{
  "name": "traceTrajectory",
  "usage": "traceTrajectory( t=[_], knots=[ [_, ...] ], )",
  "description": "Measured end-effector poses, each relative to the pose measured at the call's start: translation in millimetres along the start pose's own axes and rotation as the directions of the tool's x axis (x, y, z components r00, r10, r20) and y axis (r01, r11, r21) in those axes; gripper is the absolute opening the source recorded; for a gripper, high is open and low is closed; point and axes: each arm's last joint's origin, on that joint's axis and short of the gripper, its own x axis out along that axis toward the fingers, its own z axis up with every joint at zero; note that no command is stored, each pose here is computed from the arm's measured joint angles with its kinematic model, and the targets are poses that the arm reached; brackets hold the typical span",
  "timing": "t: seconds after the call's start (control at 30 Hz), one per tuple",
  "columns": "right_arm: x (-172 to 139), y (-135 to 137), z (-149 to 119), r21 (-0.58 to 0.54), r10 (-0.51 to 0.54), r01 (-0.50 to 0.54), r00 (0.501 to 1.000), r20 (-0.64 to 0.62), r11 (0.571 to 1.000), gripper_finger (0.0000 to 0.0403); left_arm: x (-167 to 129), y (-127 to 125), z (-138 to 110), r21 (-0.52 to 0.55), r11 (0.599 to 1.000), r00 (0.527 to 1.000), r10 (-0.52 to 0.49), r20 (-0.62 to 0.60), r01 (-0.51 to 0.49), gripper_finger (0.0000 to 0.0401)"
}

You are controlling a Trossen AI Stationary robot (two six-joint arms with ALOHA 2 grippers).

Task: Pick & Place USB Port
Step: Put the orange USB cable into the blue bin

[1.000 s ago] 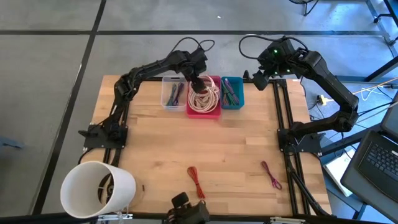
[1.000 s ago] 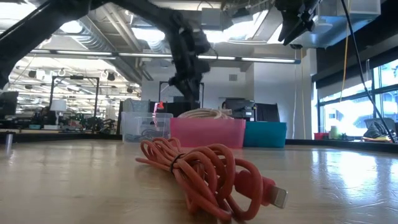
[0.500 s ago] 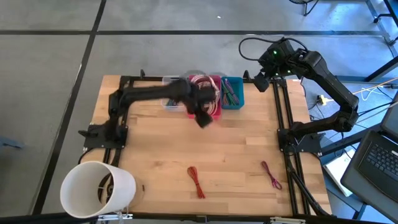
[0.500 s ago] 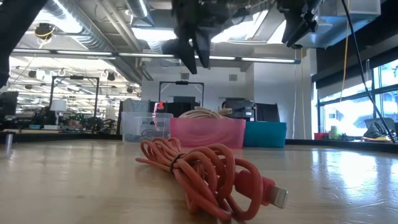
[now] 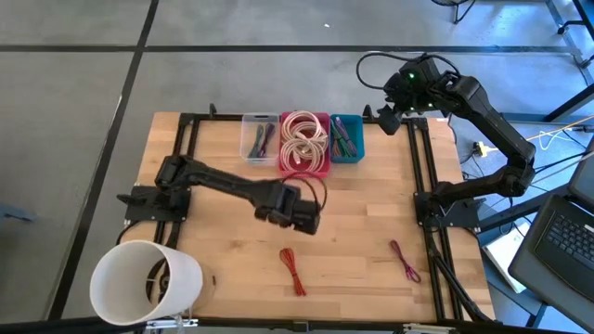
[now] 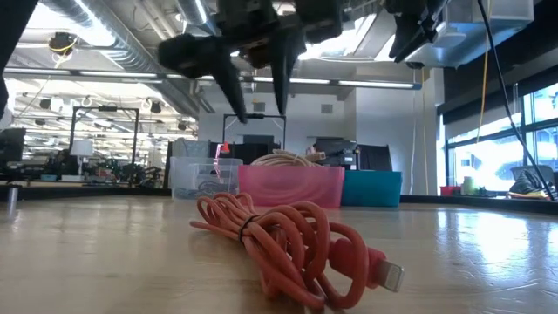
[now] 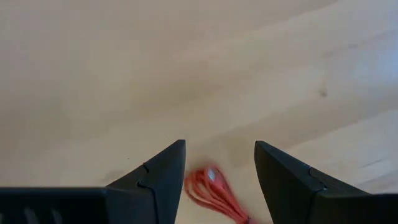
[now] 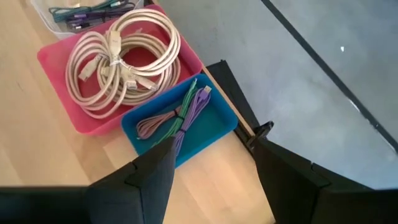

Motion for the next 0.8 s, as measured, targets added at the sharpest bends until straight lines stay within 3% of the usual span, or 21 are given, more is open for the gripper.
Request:
traceTrajectory(
  t=[0.13, 0.4, 0.6, 0.8],
  knots=[
    [0.1, 0.0, 0.4, -0.035, 0.000, 0.001, 1.000, 0.004, 0.999, 0.0220, 14.2, 3.1, -23.6, -0.173, 0.985, 0.999, -0.005, -0.044, -0.002, 0.0185],
    [0.9, -0.9, 0.7, -0.083, -0.003, 0.003, 1.000, 0.002, 0.997, 0.0220, 31.2, -4.7, -68.0, -0.393, 0.911, 0.979, -0.178, -0.094, 0.128, 0.0191],
    [1.1, -5.3, -0.2, -0.082, -0.015, 0.015, 1.000, -0.001, 0.997, 0.0220, 44.9, 1.4, -93.1, -0.452, 0.890, 0.973, -0.160, -0.168, 0.068, 0.0191],
    [1.4, -10.1, -1.9, -0.065, -0.027, 0.026, 1.000, -0.013, 0.998, 0.0220, 67.0, -5.1, -102.9, -0.472, 0.870, 0.947, -0.260, -0.188, 0.145, 0.0191]
  ],
)
